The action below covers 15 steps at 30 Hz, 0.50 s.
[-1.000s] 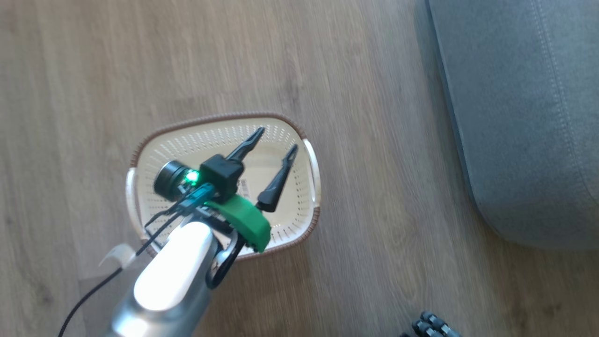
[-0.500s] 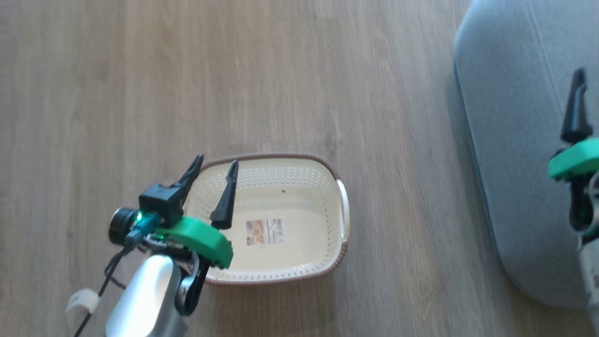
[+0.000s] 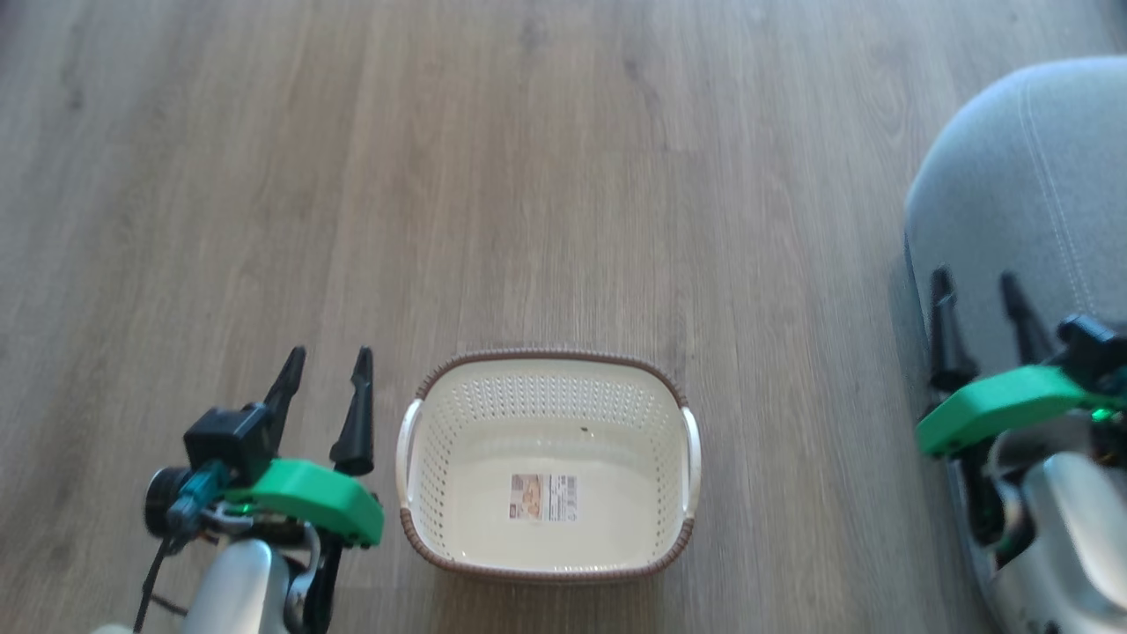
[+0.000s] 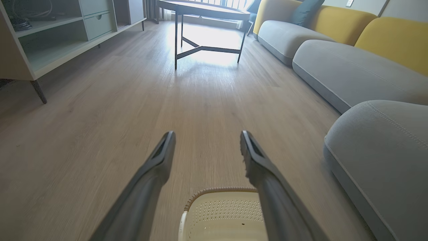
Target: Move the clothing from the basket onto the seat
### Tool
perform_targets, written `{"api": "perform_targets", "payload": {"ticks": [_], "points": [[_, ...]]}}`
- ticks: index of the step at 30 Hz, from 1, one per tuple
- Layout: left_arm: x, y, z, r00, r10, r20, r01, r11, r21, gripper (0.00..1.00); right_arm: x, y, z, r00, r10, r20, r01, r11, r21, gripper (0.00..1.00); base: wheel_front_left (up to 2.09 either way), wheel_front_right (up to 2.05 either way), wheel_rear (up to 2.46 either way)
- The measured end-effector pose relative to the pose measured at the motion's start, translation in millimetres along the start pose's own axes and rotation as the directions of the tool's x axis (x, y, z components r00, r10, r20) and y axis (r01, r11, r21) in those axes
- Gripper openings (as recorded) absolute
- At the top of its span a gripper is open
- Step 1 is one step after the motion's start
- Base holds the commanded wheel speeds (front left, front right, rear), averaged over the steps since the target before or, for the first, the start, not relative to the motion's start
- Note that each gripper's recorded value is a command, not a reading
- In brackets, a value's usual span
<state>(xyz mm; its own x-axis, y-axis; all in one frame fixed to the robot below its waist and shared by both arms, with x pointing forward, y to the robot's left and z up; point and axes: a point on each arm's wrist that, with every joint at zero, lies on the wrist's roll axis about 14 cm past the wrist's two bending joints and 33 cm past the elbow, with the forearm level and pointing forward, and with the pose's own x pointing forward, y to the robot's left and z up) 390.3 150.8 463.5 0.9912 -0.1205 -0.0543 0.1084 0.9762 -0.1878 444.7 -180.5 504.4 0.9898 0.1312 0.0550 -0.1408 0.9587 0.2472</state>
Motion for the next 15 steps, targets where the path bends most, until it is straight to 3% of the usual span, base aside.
{"api": "perform_targets", "payload": {"ticks": [8,15], "points": [[-29.1,23.4,10.0,0.996,0.083,0.036,-0.083,0.996,0.008,1.0,-14.6,33.3,-15.9,0.997,0.063,-0.039,-0.061,0.997,0.041,1.0,0.0,0.0,0.0],[-48.9,32.9,11.5,0.992,0.115,0.047,-0.116,0.993,0.021,1.0,-30.7,40.0,-19.4,0.996,0.071,-0.049,-0.07,0.997,0.036,1.0,0.0,0.0,0.0]]}}
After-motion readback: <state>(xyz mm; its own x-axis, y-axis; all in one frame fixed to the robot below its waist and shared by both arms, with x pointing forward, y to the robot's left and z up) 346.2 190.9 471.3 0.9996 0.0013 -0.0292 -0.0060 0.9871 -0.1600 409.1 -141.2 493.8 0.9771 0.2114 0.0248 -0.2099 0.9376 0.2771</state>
